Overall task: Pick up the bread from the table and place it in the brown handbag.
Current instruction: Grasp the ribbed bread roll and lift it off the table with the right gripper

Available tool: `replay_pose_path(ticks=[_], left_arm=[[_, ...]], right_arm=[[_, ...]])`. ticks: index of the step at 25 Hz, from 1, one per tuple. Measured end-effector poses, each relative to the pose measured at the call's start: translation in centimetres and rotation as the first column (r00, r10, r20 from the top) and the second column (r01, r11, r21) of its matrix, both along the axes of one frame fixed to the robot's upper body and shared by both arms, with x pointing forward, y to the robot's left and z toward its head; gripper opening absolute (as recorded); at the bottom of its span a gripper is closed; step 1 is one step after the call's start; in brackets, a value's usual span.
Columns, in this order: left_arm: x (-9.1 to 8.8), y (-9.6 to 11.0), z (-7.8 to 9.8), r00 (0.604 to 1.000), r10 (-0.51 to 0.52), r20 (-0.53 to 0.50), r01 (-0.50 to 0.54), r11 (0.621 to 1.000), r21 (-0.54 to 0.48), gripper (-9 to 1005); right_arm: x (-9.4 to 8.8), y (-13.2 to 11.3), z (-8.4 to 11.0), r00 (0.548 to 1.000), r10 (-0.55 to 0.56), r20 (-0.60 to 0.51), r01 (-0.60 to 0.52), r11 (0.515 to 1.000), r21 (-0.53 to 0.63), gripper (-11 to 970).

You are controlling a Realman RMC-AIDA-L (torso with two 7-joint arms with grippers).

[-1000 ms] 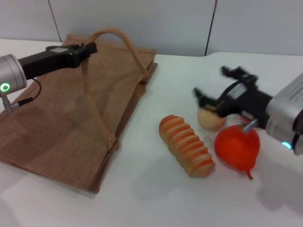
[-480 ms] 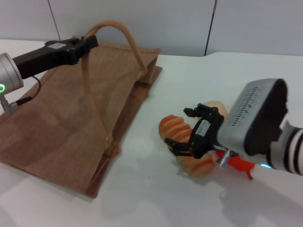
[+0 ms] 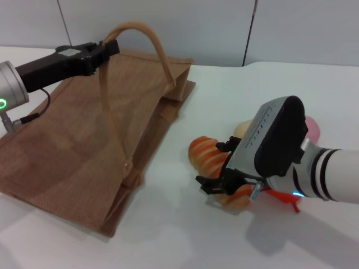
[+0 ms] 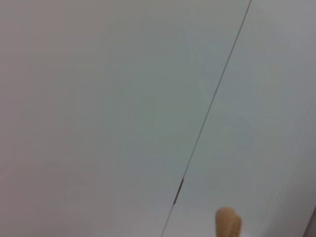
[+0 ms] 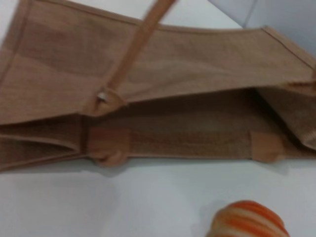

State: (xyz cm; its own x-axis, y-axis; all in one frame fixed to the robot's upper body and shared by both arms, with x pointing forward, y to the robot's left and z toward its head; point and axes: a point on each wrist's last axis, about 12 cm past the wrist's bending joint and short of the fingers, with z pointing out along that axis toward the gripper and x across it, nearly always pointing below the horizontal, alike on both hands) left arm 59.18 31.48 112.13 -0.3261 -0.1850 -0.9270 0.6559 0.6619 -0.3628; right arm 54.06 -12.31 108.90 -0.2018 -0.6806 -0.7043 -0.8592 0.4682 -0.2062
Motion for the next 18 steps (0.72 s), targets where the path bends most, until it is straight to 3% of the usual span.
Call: replay_pose_path(ticks=[8, 18], left_arm=[[0.0, 0.0, 0.0, 1.0, -0.001, 0.003, 0.001, 1.0, 0.0, 121], [0.0, -0.2, 0.2, 1.0, -0.015, 0.009, 0.016, 1.0, -0.006, 121]], right_arm=[[1.3, -1.1, -0.5, 0.997, -0.074, -0.025, 0.074, 0.997, -0.002, 885], [2.1, -1.3, -1.1, 0.992, -0.084, -0.097, 0.078, 0.995, -0.063, 886]])
